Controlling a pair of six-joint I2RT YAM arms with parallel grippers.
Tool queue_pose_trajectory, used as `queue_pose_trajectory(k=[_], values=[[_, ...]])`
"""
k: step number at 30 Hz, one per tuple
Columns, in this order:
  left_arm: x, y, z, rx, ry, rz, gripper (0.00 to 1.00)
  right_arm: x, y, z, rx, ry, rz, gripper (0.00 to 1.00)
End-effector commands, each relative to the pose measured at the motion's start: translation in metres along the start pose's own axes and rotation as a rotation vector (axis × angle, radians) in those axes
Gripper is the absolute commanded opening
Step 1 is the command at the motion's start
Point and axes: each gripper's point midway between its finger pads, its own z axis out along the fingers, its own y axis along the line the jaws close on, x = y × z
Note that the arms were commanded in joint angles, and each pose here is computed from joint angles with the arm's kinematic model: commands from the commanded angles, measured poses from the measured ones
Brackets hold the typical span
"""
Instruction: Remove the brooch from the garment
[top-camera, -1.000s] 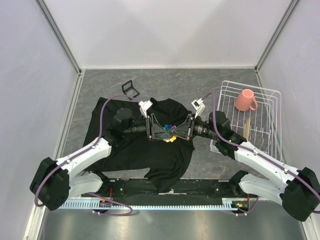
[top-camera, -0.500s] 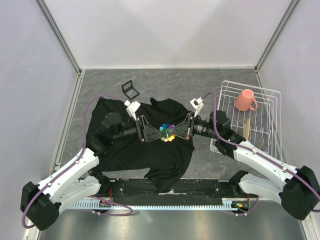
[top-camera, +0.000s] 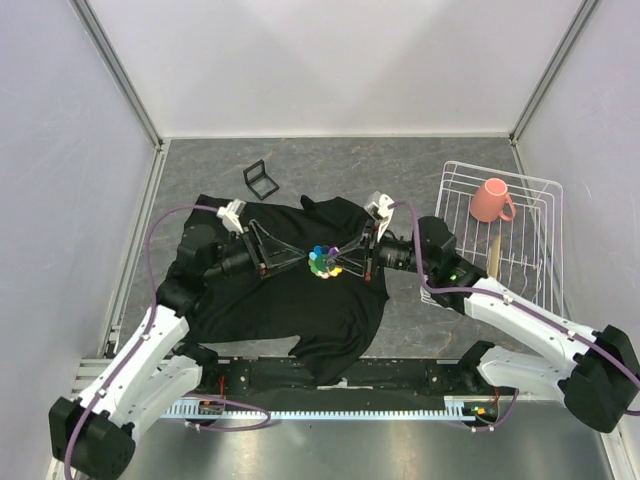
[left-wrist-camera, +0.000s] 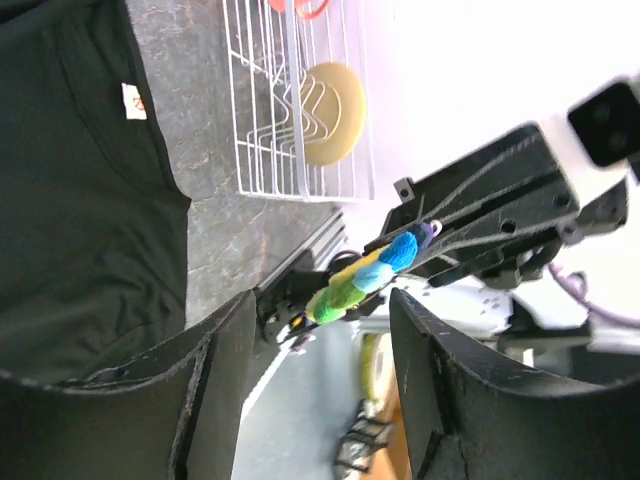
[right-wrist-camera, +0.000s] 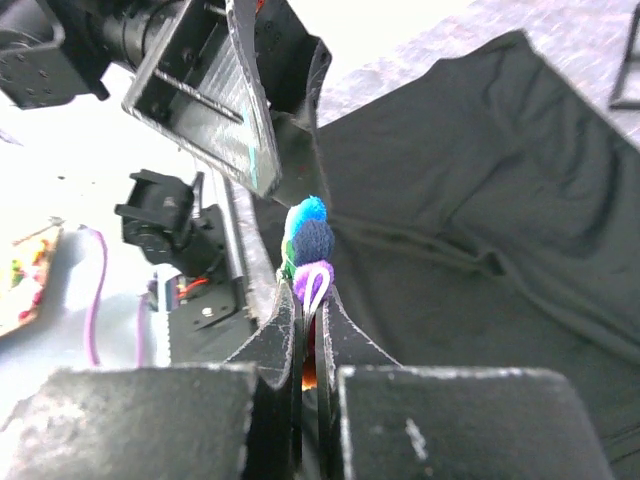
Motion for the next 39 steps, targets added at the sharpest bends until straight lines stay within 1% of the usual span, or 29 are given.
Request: queue_pose_trajectory(k=[1, 2, 3, 5, 6, 7, 8, 9, 10, 11, 12, 13, 14, 15, 16, 17, 18, 19, 20, 21, 23, 25, 27, 28, 30, 32, 37, 38, 39], values=[[0.002, -0.006, -0.021, -0.017, 0.049, -0.336, 0.63, -0.02, -0.027, 0.011, 0.136, -0.028, -0.266, 0.0], [0.001, -0.01, -0.023, -0.004, 0.05, -0.379, 0.63, -0.022, -0.029, 0.013, 0.145, -0.03, -0.293, 0.0], [-0.002, -0.015, -0.026, 0.012, 0.039, -0.384, 0.61, -0.027, -0.031, 0.016, 0.16, -0.047, -0.324, 0.0], [-0.006, -0.022, -0.031, 0.032, 0.03, -0.354, 0.57, -0.028, -0.046, 0.021, 0.226, -0.049, -0.42, 0.0], [-0.007, -0.017, -0.035, 0.0, 0.01, -0.354, 0.55, -0.031, -0.051, 0.024, 0.248, -0.049, -0.45, 0.0], [-0.017, -0.018, -0.039, -0.033, -0.05, -0.319, 0.54, -0.032, -0.06, 0.03, 0.274, -0.036, -0.48, 0.0], [-0.019, -0.009, -0.043, -0.092, -0.08, -0.254, 0.54, -0.036, -0.07, 0.032, 0.32, -0.032, -0.54, 0.0], [-0.02, -0.007, -0.053, -0.162, -0.11, -0.244, 0.55, -0.038, -0.081, 0.039, 0.342, -0.02, -0.576, 0.0], [-0.03, 0.006, -0.06, -0.249, -0.19, -0.186, 0.55, -0.038, -0.088, 0.043, 0.365, -0.013, -0.608, 0.0], [-0.035, 0.007, -0.067, -0.292, -0.227, -0.167, 0.55, -0.037, -0.097, 0.046, 0.369, 0.017, -0.71, 0.0], [-0.036, 0.003, -0.078, -0.341, -0.256, -0.157, 0.57, -0.034, -0.106, 0.056, 0.375, 0.026, -0.75, 0.0], [-0.047, 0.002, -0.091, -0.387, -0.338, -0.108, 0.58, -0.034, -0.111, 0.06, 0.381, 0.03, -0.784, 0.0], [-0.052, -0.003, -0.1, -0.406, -0.379, -0.083, 0.59, -0.037, -0.121, 0.062, 0.412, 0.03, -0.829, 0.0], [-0.06, -0.018, -0.113, -0.404, -0.435, -0.046, 0.61, -0.037, -0.13, 0.074, 0.418, 0.026, -0.867, 0.0], [-0.065, -0.018, -0.13, -0.45, -0.514, -0.014, 0.63, -0.034, -0.134, 0.081, 0.398, 0.054, -0.919, 0.0], [-0.068, -0.022, -0.141, -0.463, -0.557, 0.008, 0.65, -0.03, -0.138, 0.089, 0.388, 0.081, -0.959, 0.0], [-0.072, -0.032, -0.152, -0.458, -0.608, 0.036, 0.68, -0.035, -0.15, 0.101, 0.422, 0.073, -1.004, 0.0], [-0.077, -0.03, -0.165, -0.501, -0.669, 0.063, 0.69, -0.036, -0.156, 0.107, 0.431, 0.072, -1.028, 0.0], [-0.077, -0.036, -0.177, -0.493, -0.718, 0.087, 0.7, -0.036, -0.163, 0.114, 0.435, 0.084, -1.053, 0.0], [-0.079, -0.042, -0.185, -0.489, -0.752, 0.107, 0.71, -0.034, -0.176, 0.129, 0.439, 0.118, -1.102, 0.0], [-0.082, -0.05, -0.201, -0.489, -0.816, 0.161, 0.71, -0.032, -0.189, 0.143, 0.448, 0.144, -1.153, 0.0], [-0.083, -0.053, -0.208, -0.496, -0.839, 0.205, 0.72, -0.025, -0.21, 0.163, 0.456, 0.188, -1.235, 0.0], [-0.083, -0.054, -0.212, -0.499, -0.852, 0.228, 0.72, -0.013, -0.23, 0.182, 0.452, 0.242, -1.279, 0.0], [-0.083, -0.054, -0.215, -0.511, -0.857, 0.252, 0.72, -0.013, -0.238, 0.185, 0.469, 0.261, -1.332, 0.0], [-0.082, -0.055, -0.219, -0.513, -0.866, 0.274, 0.72, -0.004, -0.252, 0.198, 0.473, 0.281, -1.38, 0.0], [-0.081, -0.053, -0.222, -0.522, -0.871, 0.292, 0.73, -0.004, -0.265, 0.201, 0.498, 0.311, -1.429, 0.0], [-0.079, -0.047, -0.223, -0.528, -0.875, 0.325, 0.74, 0.005, -0.285, 0.219, 0.488, 0.311, -1.46, 0.0], [-0.078, -0.045, -0.223, -0.529, -0.874, 0.326, 0.74, 0.001, -0.287, 0.223, 0.494, 0.306, -1.475, 0.0], [-0.078, -0.046, -0.223, -0.525, -0.876, 0.329, 0.74, 0.011, -0.294, 0.226, 0.487, 0.331, -1.476, 0.0]])
